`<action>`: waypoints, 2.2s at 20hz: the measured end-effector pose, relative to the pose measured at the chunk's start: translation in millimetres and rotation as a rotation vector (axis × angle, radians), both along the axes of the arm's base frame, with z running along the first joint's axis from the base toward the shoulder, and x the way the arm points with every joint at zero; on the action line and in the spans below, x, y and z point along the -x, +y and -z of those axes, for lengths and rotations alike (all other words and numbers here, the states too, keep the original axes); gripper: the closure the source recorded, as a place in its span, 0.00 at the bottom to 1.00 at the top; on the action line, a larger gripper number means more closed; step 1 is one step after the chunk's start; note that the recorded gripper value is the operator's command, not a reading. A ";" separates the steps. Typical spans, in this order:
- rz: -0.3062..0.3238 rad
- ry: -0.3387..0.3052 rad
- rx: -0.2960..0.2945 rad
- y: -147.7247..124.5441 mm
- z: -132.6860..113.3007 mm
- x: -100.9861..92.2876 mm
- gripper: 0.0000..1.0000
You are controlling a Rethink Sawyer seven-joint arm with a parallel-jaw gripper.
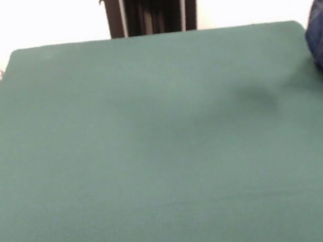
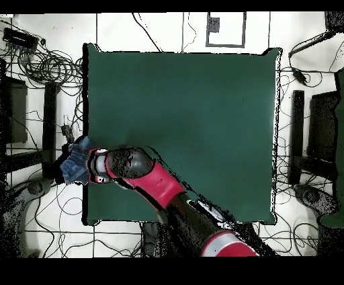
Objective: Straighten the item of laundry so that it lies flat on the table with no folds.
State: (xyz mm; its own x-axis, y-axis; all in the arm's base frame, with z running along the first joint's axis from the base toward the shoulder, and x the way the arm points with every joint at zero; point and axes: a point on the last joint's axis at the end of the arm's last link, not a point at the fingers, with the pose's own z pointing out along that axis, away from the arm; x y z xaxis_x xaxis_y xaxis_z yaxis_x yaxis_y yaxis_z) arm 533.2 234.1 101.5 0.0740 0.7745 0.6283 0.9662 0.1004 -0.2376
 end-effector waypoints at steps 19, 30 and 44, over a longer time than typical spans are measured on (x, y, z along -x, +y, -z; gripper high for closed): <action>-0.299 0.050 -0.081 -143.8 -8.6 42.6 1.00; -0.341 0.031 -0.080 -181.5 14.2 27.7 1.00; -0.471 0.041 -0.114 -216.1 58.3 17.4 1.00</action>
